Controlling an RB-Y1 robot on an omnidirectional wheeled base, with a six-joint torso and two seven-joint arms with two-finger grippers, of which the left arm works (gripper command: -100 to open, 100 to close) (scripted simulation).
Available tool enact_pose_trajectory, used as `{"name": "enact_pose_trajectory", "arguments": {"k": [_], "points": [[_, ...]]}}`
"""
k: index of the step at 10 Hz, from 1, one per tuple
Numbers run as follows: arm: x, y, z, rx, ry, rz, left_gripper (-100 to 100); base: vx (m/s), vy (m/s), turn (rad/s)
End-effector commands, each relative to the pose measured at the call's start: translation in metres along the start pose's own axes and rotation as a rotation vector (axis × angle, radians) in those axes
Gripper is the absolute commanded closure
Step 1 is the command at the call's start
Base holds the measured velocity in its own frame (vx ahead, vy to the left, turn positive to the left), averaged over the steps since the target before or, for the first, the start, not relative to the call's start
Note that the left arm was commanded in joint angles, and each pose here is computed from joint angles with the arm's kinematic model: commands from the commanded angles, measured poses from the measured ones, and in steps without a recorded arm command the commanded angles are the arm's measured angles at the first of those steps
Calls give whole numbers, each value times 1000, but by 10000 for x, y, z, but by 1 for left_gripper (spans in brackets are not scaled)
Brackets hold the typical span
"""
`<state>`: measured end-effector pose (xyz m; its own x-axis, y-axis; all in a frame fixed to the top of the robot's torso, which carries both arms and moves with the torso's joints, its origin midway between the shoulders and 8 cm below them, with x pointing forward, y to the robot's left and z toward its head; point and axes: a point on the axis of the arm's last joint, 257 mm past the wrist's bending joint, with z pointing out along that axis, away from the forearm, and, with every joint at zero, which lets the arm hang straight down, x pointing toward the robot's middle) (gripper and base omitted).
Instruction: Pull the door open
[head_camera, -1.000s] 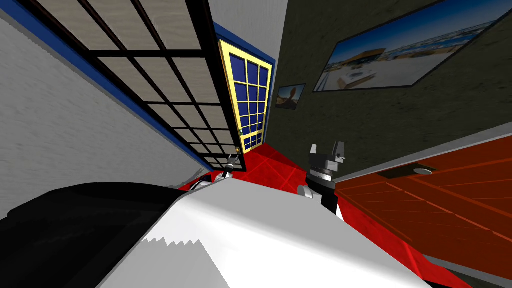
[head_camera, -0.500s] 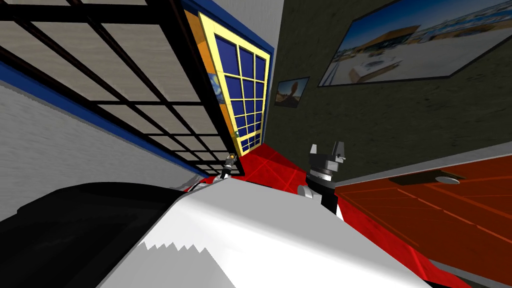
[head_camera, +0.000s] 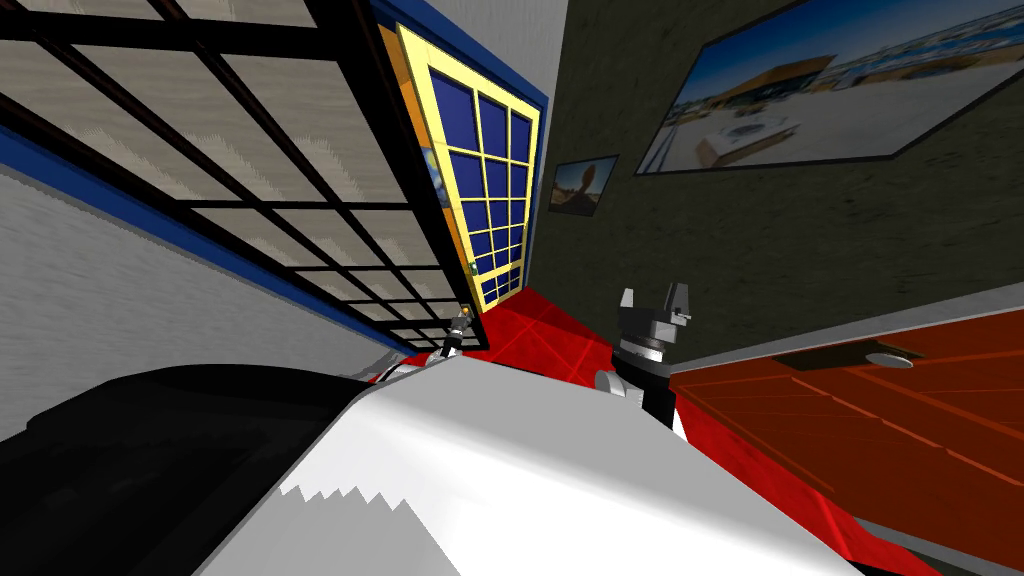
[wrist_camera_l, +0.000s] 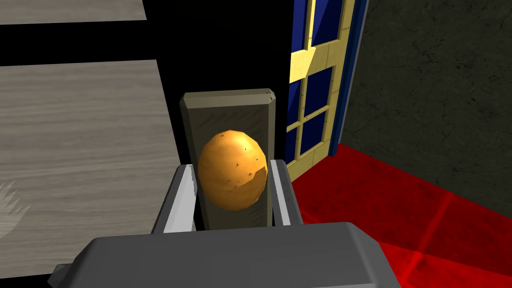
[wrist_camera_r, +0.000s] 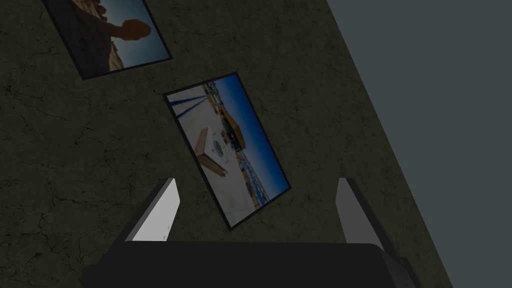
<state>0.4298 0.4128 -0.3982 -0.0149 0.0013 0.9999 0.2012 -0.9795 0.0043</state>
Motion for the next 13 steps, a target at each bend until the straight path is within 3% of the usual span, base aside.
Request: {"name": "enact_pose_trajectory", "arguments": {"k": [1,3,6,7,11,13], "points": [[-1,-3,-4,0,0,0,100,0,0,0],[-1,-3,-4,0,0,0,100,0,0,0],[8,62,-12,-52,-2,1,100,-173,12,-44],[6,-16,11,-28,-5,4,-100,-176,-67,76],[3,-139,20,-5,-14,4,-100,-139,-124,71],[4,-108,12,-4,-12,5,-100,24,-29,-7]]}}
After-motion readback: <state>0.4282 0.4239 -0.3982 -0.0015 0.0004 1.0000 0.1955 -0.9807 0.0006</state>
